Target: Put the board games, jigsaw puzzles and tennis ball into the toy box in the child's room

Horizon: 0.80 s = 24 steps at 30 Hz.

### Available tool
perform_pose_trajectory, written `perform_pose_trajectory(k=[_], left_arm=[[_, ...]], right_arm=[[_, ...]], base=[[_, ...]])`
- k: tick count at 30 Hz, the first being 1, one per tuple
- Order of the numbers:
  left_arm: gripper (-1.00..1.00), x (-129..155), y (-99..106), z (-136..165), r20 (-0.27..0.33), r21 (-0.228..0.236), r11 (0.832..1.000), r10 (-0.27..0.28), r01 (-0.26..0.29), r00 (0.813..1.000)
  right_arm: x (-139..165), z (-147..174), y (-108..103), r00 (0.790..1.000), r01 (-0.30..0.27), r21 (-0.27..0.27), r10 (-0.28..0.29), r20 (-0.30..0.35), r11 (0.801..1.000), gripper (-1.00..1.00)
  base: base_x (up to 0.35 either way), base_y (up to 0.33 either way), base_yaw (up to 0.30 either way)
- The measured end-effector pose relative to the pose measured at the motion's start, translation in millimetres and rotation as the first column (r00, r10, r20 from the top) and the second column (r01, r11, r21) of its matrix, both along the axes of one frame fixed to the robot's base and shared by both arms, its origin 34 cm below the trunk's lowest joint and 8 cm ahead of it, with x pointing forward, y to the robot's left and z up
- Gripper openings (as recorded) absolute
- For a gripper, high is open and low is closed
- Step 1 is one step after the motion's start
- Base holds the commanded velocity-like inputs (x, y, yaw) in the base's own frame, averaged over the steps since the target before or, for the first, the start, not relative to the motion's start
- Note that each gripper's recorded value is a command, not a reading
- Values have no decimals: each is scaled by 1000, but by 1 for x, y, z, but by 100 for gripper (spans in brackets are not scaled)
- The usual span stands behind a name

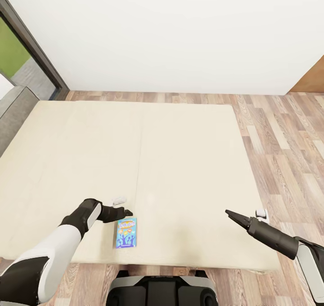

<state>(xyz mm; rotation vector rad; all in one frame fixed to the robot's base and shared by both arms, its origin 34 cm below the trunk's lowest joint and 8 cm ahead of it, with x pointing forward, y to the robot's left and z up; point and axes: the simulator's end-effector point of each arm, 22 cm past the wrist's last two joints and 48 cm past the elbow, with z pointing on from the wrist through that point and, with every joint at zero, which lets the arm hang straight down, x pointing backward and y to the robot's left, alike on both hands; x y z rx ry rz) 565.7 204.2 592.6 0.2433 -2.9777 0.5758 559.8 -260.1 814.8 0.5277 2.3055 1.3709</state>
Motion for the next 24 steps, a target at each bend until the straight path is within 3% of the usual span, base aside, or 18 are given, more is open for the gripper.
perform_pose_trajectory(k=[24], left_arm=[[100,-10,-8,-10,-26,-12,1000,-3,2,1000]], right_arm=[[-4,1,6,999,-11,44,13,-46,999,100]], base=[[0,0,0]])
